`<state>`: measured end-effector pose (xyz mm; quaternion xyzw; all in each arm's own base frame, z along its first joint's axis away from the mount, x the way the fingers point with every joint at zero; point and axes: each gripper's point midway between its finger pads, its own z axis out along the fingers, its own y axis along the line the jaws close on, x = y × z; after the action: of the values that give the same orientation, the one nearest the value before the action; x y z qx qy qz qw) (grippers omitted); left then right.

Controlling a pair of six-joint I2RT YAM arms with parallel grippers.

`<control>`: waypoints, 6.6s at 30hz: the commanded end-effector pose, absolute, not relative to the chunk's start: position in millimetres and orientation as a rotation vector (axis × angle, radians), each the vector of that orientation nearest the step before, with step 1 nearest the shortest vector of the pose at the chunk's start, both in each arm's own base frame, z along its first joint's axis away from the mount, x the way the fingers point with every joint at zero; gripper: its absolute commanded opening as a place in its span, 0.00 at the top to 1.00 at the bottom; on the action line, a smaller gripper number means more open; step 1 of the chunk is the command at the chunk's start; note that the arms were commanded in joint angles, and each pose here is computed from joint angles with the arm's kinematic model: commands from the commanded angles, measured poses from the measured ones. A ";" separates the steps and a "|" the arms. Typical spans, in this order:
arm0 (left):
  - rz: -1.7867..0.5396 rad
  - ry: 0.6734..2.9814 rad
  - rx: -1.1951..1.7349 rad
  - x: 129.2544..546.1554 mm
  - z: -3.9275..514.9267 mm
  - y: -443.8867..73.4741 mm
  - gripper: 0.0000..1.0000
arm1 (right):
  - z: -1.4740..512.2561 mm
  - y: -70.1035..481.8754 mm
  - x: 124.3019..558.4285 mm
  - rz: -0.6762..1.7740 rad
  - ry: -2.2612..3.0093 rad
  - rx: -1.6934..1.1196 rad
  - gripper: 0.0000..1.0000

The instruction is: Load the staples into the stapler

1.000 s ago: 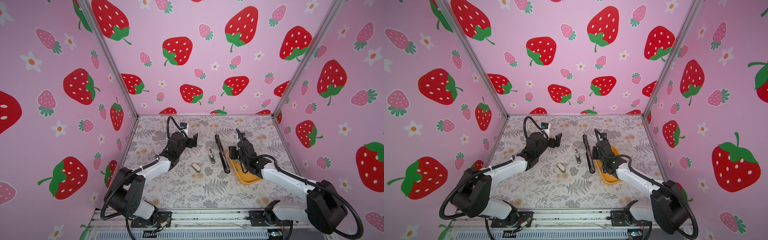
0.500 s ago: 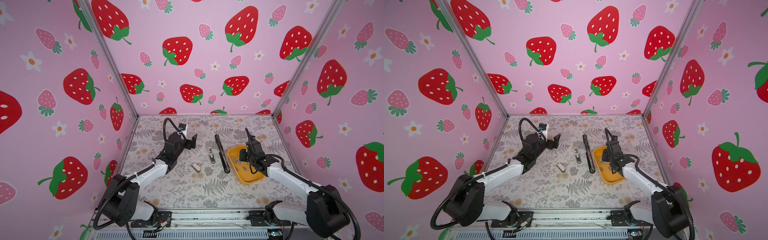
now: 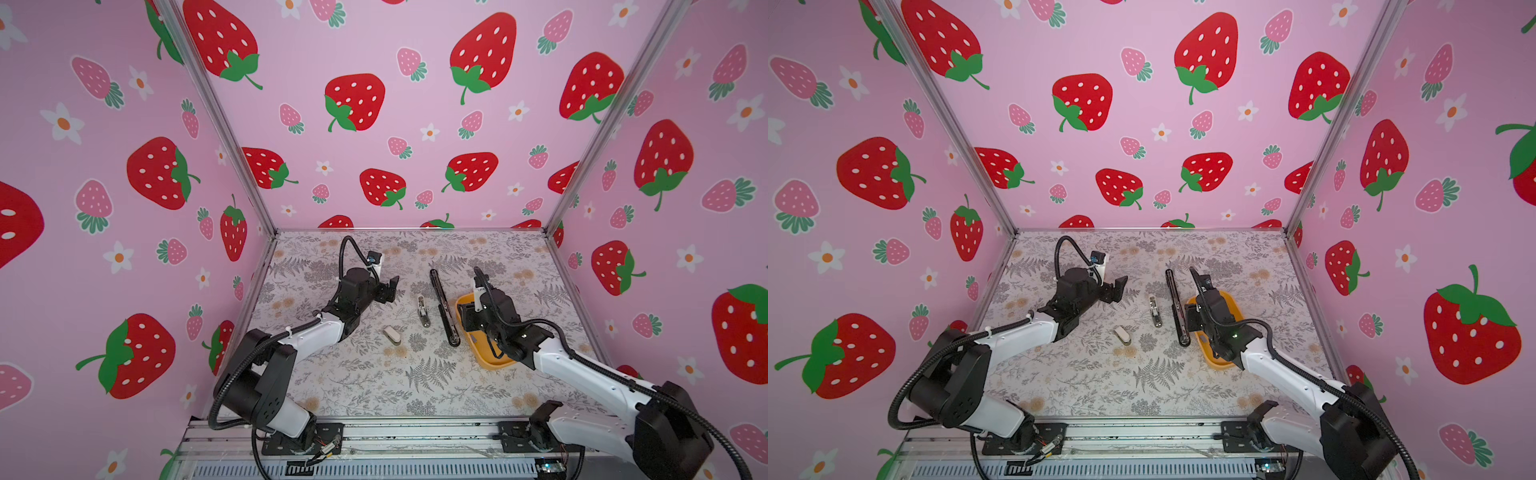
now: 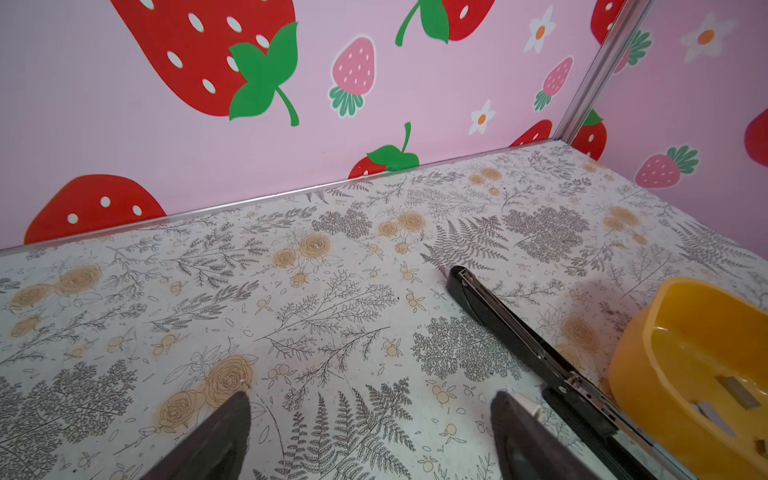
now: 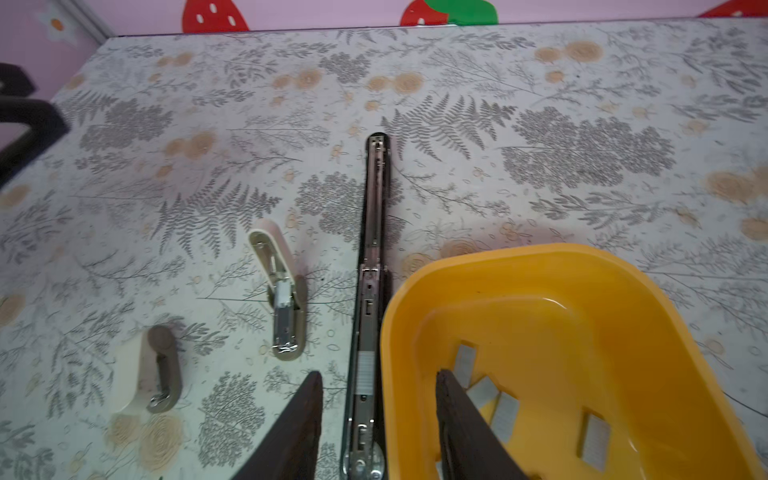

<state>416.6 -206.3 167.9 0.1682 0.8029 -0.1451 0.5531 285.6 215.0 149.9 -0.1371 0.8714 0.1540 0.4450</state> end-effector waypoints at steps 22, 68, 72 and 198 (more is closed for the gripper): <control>-0.403 2.005 0.495 469.5 122.6 -253.2 0.12 | 72.9 303.3 283.4 0.421 2.243 -0.595 0.49; -0.342 1.998 0.494 467.7 102.1 -257.1 0.17 | 135.4 225.1 292.9 0.251 2.211 -0.328 0.54; -0.327 1.976 0.477 467.3 103.4 -253.1 0.20 | 122.3 166.1 302.0 0.164 2.306 -0.122 0.59; -0.388 1.812 0.334 446.7 120.8 -218.4 0.28 | 158.6 301.4 277.4 0.579 1.989 -0.447 0.87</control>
<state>445.9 -212.0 91.4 0.1454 0.8116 -0.1434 0.5474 272.7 283.6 146.3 -0.1797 0.8313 0.2132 0.4807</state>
